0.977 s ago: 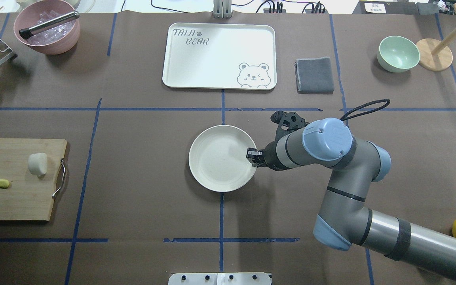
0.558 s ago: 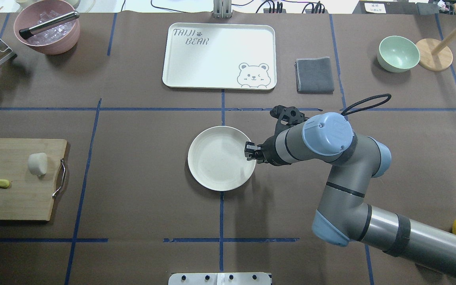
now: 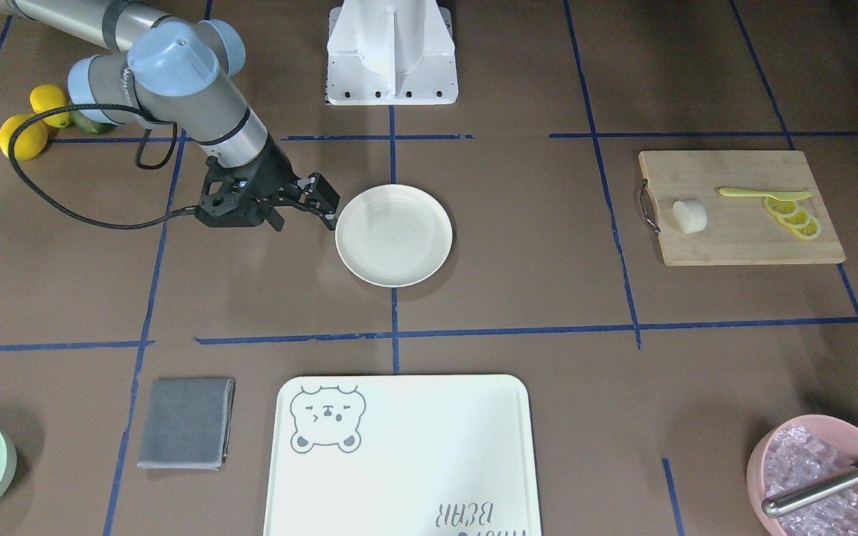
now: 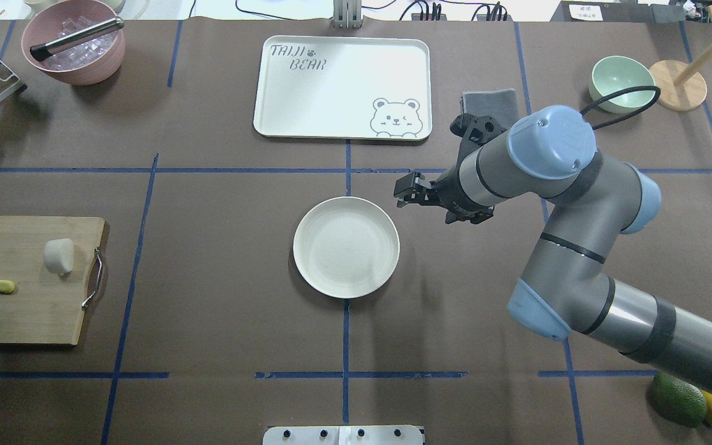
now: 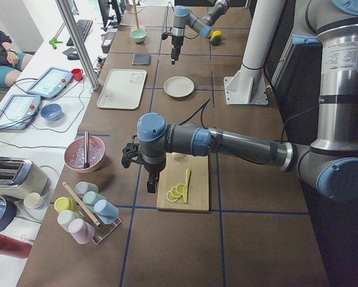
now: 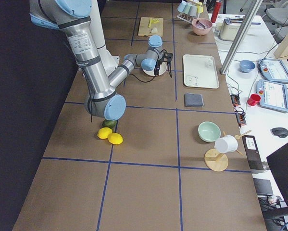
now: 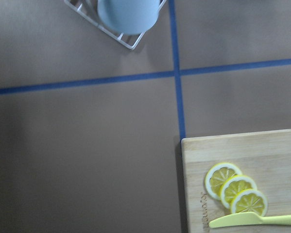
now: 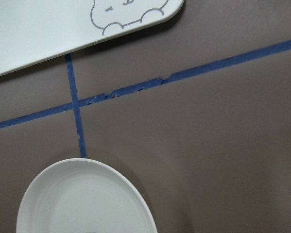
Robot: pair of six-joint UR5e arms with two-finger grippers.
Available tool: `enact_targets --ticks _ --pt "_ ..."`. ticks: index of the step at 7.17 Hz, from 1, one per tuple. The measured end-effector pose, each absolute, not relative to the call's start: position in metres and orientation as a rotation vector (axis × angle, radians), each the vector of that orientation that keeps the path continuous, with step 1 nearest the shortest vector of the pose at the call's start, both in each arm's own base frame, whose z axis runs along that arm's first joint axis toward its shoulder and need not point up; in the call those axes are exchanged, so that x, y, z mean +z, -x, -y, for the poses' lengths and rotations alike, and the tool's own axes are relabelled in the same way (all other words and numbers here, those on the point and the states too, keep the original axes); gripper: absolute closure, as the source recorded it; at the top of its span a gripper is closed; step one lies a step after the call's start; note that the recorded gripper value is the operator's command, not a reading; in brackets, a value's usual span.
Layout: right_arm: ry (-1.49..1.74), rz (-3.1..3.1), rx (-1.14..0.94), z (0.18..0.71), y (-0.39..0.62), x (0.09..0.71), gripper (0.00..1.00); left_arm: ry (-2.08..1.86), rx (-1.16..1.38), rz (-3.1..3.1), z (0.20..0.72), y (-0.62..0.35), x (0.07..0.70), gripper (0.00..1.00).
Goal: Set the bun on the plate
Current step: 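Lift the right gripper off the plate while the left gripper reaches the bun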
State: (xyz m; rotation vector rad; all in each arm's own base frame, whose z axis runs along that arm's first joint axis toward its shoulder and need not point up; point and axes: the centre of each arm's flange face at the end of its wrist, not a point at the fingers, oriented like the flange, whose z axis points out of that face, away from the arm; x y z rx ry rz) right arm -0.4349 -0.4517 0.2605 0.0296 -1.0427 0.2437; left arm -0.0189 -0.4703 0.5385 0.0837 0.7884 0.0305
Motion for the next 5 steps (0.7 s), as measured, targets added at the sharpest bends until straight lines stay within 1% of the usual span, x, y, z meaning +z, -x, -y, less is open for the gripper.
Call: enact_targets --ticks 1,2,3,5 --pt "-0.049 0.958 0.192 0.456 0.407 0.254 0.00 -0.049 -0.006 -0.799 0.464 -0.027 0.506 0.00" --pt "-0.079 0.876 0.123 0.462 0.376 0.250 0.00 -0.030 -0.038 -0.802 0.452 -0.068 0.492 0.00" --pt "-0.108 0.824 0.070 0.472 0.344 0.253 0.00 -0.039 -0.075 -0.808 0.436 -0.103 0.490 0.00" --pt "-0.129 0.777 -0.011 0.495 0.280 0.282 0.00 -0.056 -0.153 -0.816 0.410 -0.181 0.483 0.00"
